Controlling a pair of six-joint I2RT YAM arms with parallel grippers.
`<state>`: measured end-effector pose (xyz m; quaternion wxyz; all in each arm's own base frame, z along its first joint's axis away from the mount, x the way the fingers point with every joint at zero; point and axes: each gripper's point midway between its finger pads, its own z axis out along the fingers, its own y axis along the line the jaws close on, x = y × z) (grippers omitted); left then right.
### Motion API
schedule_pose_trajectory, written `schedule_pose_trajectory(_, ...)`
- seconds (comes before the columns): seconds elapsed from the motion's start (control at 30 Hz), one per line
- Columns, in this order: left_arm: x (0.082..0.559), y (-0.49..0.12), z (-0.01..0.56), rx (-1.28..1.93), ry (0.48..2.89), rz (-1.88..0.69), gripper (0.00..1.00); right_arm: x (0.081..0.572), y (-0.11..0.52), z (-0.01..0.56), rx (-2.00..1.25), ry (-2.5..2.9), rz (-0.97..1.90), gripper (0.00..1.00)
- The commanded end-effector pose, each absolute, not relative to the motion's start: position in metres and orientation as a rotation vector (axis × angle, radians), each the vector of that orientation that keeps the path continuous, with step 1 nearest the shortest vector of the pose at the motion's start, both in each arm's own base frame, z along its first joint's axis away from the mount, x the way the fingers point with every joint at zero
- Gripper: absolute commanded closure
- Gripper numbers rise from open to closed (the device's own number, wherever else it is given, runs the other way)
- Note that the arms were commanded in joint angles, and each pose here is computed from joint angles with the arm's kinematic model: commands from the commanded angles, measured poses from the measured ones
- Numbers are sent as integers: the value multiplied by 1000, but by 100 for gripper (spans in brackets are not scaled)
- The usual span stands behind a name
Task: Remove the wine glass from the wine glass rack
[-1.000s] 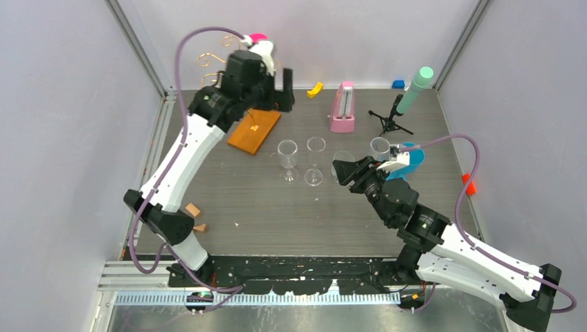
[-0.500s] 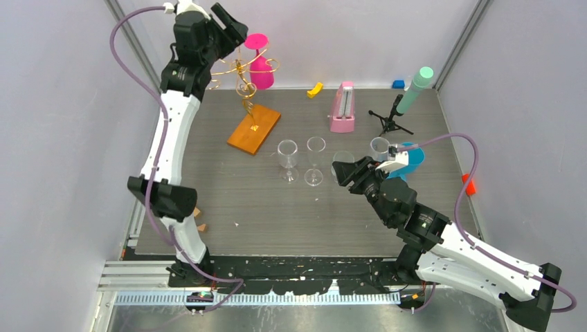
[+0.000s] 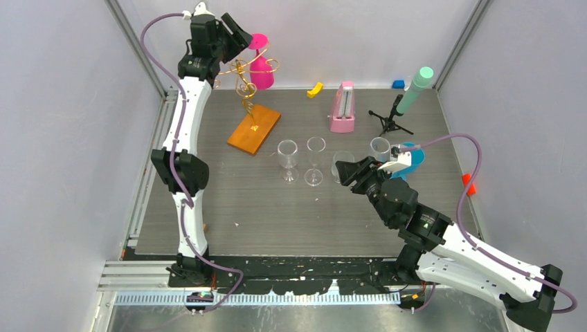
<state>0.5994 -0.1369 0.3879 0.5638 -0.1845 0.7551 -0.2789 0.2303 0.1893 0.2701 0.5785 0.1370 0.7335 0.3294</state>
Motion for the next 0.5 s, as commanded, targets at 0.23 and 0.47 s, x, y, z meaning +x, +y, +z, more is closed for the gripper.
schedule_pose_trajectory(0.23,607,-146,412,-457,1696,-912,40,235,186,292,360,1665,772,44)
schedule_pose_trajectory(0.47,614,-141,404,-568,1706,-1028,45,234,186,291,362,1665,773,44)
